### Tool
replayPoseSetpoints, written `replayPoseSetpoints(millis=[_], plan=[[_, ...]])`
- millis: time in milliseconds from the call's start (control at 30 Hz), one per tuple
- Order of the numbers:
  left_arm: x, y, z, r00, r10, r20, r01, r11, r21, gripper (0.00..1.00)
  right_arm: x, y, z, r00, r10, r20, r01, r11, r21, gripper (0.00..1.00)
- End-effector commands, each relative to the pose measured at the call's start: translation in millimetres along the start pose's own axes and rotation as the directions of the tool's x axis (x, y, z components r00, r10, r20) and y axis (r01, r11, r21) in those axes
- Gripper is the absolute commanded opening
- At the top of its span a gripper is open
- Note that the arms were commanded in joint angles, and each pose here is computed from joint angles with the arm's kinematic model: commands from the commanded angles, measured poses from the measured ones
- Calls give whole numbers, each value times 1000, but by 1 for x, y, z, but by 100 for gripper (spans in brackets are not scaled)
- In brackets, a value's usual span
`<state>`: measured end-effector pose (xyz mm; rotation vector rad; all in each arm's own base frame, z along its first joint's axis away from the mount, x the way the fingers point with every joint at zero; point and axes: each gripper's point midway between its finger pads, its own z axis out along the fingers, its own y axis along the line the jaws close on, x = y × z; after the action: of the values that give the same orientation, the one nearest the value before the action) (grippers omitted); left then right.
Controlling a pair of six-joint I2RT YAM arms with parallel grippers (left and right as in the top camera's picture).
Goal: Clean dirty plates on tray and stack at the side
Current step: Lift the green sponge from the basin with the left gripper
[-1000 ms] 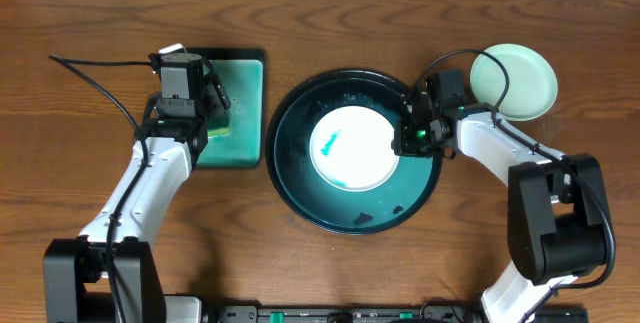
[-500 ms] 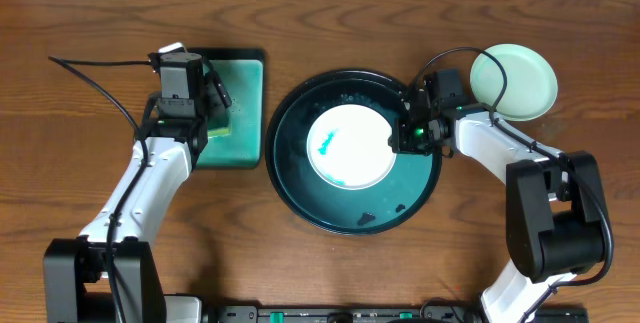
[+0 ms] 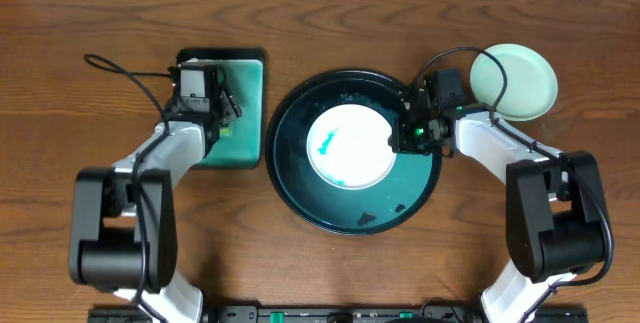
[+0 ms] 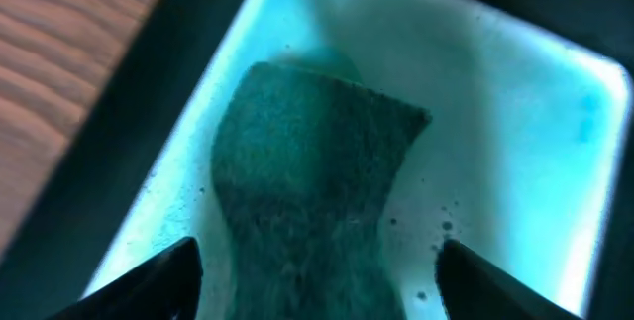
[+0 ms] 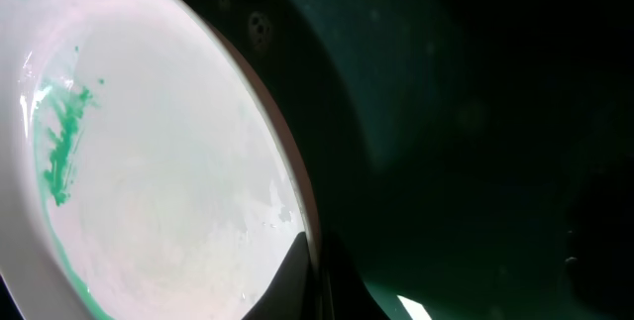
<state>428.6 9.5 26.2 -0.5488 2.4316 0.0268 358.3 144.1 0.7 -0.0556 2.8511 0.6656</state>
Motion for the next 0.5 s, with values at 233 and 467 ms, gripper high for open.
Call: replayPoseSetpoints(millis=[233, 467], plan=[[6, 10, 18, 1000, -1, 12, 2, 999, -54, 60, 11, -13, 18, 999, -5, -41, 7, 998, 60, 1], [6, 8, 26, 1000, -4, 25, 5, 999, -48, 32, 12, -13, 18, 999, -5, -42, 7, 998, 60, 1]])
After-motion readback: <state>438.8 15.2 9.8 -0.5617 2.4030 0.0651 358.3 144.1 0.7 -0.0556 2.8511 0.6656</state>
